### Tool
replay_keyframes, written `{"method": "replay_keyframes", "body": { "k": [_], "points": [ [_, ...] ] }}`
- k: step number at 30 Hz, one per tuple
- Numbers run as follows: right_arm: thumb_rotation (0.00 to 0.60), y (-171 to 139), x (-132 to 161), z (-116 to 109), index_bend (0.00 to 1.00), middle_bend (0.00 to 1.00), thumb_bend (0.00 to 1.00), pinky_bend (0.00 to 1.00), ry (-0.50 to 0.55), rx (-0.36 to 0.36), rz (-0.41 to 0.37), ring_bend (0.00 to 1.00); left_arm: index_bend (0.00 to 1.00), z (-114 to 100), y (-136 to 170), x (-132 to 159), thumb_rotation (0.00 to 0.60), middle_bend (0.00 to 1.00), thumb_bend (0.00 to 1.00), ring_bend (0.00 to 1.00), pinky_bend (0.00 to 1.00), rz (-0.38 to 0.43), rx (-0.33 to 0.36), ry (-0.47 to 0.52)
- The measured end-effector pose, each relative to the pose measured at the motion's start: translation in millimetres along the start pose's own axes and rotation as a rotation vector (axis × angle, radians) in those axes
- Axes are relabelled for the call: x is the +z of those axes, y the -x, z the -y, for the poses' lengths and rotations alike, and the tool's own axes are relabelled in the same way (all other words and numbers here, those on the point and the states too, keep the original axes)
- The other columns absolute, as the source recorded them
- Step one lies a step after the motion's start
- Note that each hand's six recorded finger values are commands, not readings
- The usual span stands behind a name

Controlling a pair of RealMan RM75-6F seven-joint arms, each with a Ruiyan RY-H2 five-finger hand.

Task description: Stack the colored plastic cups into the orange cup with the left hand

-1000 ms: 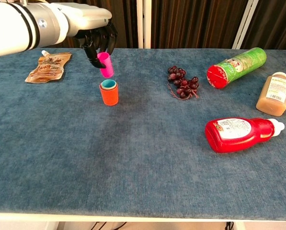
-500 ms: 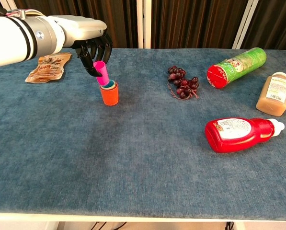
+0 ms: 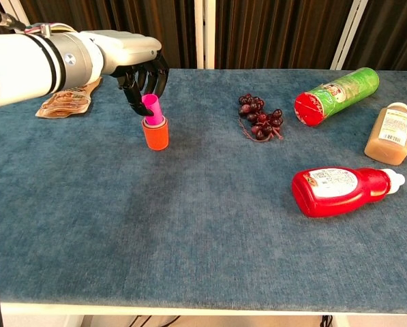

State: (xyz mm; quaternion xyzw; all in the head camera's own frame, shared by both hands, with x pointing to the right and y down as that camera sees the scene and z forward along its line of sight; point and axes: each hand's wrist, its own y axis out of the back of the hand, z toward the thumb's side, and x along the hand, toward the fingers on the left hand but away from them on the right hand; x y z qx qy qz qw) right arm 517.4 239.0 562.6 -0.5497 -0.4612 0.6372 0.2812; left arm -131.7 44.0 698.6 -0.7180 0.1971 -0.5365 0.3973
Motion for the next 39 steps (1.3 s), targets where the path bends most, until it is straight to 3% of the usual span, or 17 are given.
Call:
{"method": "replay_keyframes", "body": {
  "k": [4, 9, 14, 20, 26, 30, 36, 39],
  "points": [
    [0.6, 0, -2, 0, 0.0, 0.0, 0.23, 0.0, 0.003, -0.001, 0.003, 0.0, 0.35, 2, -1, 0, 0.6, 0.43, 0.23, 0.36, 0.53, -0.001, -0.009, 0.003],
    [0.6, 1, -1, 0, 0.0, 0.0, 0.23, 0.0, 0.003, 0.001, 0.0, 0.0, 0.14, 2, 2, 2, 0.6, 0.19, 0.19, 0.11, 0.3, 0.01, -0.026, 0.007],
    [0.6, 1, 1, 0, 0.0, 0.0, 0.23, 0.0, -0.001, 0.001, -0.005, 0.0, 0.09, -1, 10, -4, 0.6, 0.12, 0.17, 0.03, 0.21, -0.015, -0.053, 0.031],
    [0.6, 2, 8, 1, 0.0, 0.0, 0.23, 0.0, -0.008, 0.0, -0.028, 0.0, 0.09, -21, 40, -30, 0.6, 0.11, 0.16, 0.01, 0.17, -0.067, 0.046, 0.036],
    [0.6, 3, 19, 1, 0.0, 0.0, 0.17, 0.0, -0.067, -0.037, -0.098, 0.0, 0.07, -22, 100, -82, 0.6, 0.01, 0.11, 0.0, 0.08, -0.116, 0.209, 0.038],
    [0.6, 3, 26, 2, 0.0, 0.0, 0.16, 0.0, -0.142, -0.074, -0.137, 0.0, 0.03, -1, 166, -130, 0.6, 0.0, 0.09, 0.0, 0.06, -0.158, 0.306, 0.062],
    [0.6, 1, 37, 8, 0.0, 0.0, 0.16, 0.0, -0.197, -0.101, -0.147, 0.0, 0.02, 35, 270, -194, 0.6, 0.0, 0.09, 0.0, 0.04, -0.266, 0.312, 0.026],
    [0.6, 1, 39, 9, 0.0, 0.0, 0.16, 0.0, -0.194, -0.098, -0.147, 0.0, 0.02, 41, 293, -206, 0.6, 0.0, 0.09, 0.0, 0.04, -0.287, 0.314, 0.013]
  ]
}}
